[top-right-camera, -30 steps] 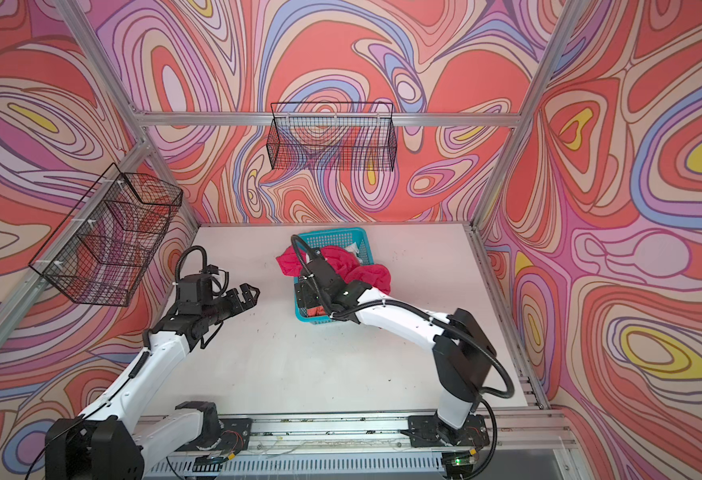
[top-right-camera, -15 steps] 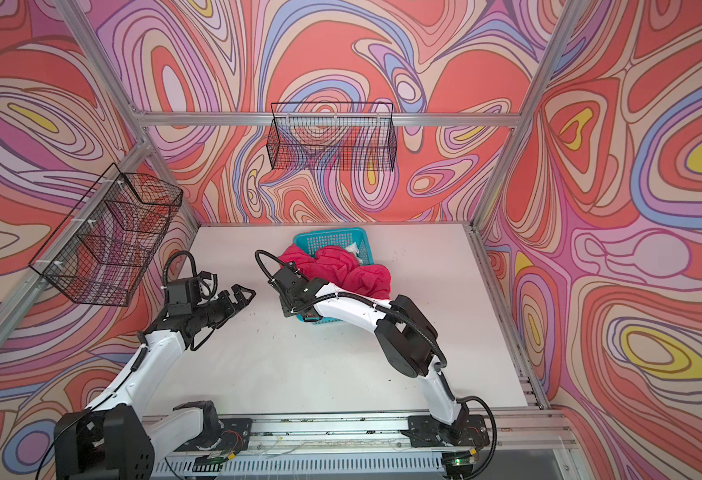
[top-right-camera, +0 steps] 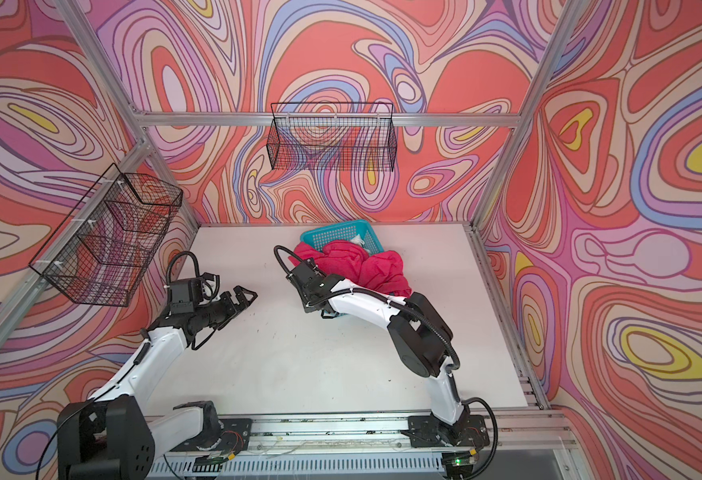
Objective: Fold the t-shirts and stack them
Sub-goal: 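Reach the right gripper to the teal basket while the left arm lifts slightly, then lower the right gripper into the basket and grasp the magenta t-shirt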
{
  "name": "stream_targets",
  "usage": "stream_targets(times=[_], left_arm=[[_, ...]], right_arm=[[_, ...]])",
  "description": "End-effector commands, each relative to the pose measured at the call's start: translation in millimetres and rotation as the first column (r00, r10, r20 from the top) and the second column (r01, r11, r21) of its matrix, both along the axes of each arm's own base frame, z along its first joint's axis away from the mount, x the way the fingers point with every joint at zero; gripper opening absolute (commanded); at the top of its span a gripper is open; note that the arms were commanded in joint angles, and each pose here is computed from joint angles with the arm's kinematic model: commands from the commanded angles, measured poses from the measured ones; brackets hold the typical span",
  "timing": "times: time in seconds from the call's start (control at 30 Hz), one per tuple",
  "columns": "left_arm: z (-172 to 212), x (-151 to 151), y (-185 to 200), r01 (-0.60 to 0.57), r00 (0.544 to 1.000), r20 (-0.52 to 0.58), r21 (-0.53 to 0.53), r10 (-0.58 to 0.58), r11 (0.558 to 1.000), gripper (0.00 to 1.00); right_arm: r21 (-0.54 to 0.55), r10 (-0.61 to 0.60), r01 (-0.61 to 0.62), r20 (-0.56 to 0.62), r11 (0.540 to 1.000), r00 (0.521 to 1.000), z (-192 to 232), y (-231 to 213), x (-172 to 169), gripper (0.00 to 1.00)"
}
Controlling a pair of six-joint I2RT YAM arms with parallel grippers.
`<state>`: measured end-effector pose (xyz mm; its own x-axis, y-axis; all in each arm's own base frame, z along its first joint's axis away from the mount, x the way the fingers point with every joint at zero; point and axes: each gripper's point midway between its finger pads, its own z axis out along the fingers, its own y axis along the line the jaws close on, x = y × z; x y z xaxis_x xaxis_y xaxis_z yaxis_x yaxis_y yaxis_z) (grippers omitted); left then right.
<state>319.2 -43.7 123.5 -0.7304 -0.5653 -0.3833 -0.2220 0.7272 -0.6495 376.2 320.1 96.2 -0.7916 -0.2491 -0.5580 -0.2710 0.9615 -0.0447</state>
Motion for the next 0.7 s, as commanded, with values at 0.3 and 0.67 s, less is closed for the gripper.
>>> stream_targets(times=[0.3,0.67], left_arm=[[6.6,8.5,-2.4,0.033,0.999,0.039,0.0,-0.033,0.999,1.0],[5.2,8.6,-2.7,0.034,0.999,0.042,-0.001,-0.034,0.999,1.0]], right_arm=[[-0.11,-0.219,0.219,0.016,0.969,0.976,-2.3,-190.2,69.0,0.0],[-0.193,-0.27,0.27,0.029,0.943,0.963,-6.2,-271.8,120.4,0.0]])
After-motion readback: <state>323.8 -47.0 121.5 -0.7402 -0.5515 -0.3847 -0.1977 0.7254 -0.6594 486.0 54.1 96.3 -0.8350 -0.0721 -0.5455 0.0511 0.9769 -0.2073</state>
